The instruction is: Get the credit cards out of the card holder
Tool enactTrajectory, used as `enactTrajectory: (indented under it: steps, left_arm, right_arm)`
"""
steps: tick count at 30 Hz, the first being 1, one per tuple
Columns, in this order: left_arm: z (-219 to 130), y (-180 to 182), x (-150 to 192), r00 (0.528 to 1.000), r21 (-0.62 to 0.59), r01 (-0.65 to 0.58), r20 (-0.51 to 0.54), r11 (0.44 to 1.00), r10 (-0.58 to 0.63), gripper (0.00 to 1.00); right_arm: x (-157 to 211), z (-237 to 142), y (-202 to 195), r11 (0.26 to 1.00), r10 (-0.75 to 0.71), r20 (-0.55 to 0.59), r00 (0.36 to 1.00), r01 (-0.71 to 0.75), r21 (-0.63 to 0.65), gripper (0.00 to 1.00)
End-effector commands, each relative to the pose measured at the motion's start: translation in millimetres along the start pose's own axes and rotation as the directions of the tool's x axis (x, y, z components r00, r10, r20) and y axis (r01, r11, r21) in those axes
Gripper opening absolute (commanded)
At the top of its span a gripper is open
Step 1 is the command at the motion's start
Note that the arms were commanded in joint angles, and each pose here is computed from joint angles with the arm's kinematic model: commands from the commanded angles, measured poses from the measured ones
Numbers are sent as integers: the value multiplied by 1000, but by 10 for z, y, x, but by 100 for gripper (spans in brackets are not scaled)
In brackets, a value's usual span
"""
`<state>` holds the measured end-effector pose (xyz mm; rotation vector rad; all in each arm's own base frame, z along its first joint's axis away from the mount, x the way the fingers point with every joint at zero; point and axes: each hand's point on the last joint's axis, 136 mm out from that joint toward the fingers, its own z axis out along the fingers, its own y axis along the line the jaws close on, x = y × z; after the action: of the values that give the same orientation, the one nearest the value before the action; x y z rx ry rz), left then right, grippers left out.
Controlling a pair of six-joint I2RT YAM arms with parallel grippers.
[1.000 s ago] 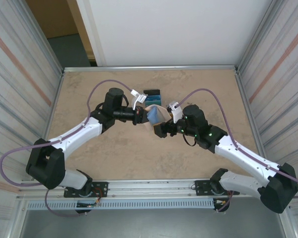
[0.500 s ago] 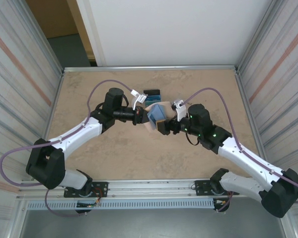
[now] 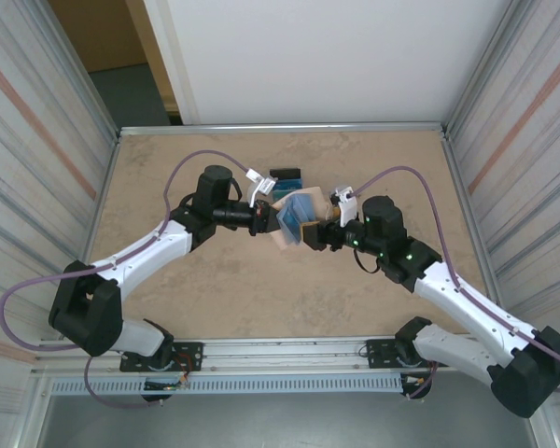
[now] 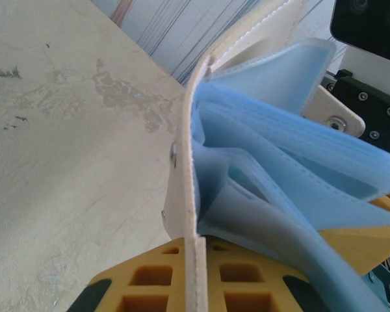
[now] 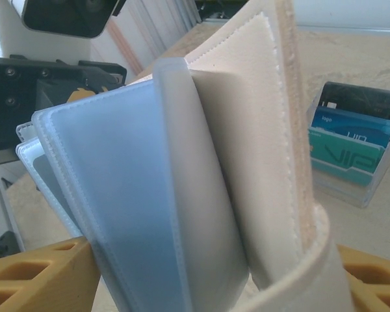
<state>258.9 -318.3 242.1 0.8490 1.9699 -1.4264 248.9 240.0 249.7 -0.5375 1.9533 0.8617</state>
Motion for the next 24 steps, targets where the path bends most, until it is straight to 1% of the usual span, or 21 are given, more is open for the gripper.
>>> enactTrajectory:
  steps: [1, 4, 9, 12, 20, 24]
  left_arm:
    - [-25, -158, -100, 998, 58, -55, 15, 997, 54, 0]
    - [-24, -159, -99, 998, 60, -55, 15, 997, 54, 0]
    - [-23, -167, -93, 998, 63, -56, 14, 996, 55, 0]
    - [-21, -161, -84, 999, 61, -53, 13, 997, 52, 0]
    - [-27, -173, -97, 998, 65, -55, 16, 996, 54, 0]
    - [-34, -196, -104, 998, 70, -59, 19, 996, 57, 0]
  right_arm:
    - [-63, -51, 79, 998, 17, 36, 999, -15, -56, 74]
    - [-46, -58, 135, 996, 13, 31, 999, -10, -93, 74]
    - [-36, -64, 132, 996, 14, 31, 999, -11, -92, 74]
    - [-51, -84, 143, 995, 12, 39, 999, -9, -98, 76]
    - [-52, -114, 127, 996, 17, 47, 999, -13, -90, 78]
    - [-53, -104, 75, 998, 26, 47, 999, -23, -62, 77]
